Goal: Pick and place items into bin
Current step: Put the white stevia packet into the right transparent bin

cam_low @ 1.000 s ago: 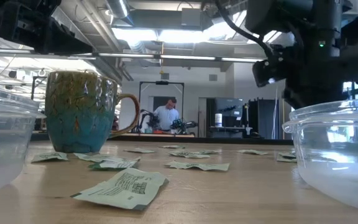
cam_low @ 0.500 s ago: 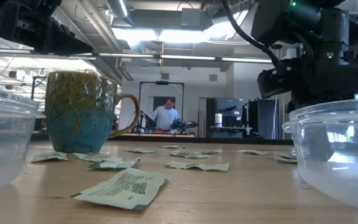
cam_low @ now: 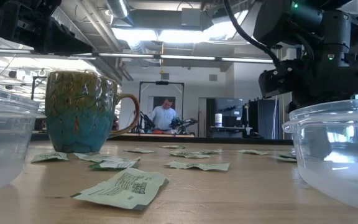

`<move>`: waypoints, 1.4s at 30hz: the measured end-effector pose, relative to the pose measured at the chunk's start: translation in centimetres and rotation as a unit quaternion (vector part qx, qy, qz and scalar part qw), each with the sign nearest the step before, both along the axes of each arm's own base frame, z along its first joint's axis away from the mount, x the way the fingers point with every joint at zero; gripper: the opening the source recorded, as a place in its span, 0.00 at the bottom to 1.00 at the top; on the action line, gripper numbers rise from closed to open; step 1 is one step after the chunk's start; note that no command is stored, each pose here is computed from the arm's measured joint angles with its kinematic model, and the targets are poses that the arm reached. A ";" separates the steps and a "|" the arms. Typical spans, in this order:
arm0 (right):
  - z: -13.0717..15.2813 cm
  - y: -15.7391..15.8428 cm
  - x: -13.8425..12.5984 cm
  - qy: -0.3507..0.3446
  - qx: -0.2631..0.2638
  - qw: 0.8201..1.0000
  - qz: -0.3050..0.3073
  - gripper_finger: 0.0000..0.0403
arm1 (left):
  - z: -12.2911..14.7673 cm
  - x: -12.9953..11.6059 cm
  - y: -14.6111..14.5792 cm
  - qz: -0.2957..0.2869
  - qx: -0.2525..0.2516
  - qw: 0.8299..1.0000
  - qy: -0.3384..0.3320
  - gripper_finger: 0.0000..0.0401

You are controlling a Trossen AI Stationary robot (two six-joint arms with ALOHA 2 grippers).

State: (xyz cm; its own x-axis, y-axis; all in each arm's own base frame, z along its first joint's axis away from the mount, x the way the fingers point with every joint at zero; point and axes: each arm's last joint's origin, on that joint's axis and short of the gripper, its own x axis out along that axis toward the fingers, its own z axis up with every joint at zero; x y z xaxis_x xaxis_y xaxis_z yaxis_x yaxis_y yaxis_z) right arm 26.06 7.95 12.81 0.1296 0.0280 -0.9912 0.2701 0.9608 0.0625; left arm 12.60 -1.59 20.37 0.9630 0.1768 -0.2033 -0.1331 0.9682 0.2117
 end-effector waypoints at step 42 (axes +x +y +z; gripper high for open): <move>8.0 10.8 -1.0 -0.162 0.110 0.980 0.028 0.00 | 0.0 0.0 0.0 0.006 -0.007 1.000 -0.003 0.02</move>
State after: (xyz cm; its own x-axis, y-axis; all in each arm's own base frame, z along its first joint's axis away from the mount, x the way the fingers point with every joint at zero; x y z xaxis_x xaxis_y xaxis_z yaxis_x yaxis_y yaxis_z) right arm 25.03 18.76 20.79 0.4286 0.2519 -0.8677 0.1484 0.9277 0.3426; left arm 12.59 -1.57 20.40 0.9622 0.1858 -0.1991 -0.1464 0.9694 0.1972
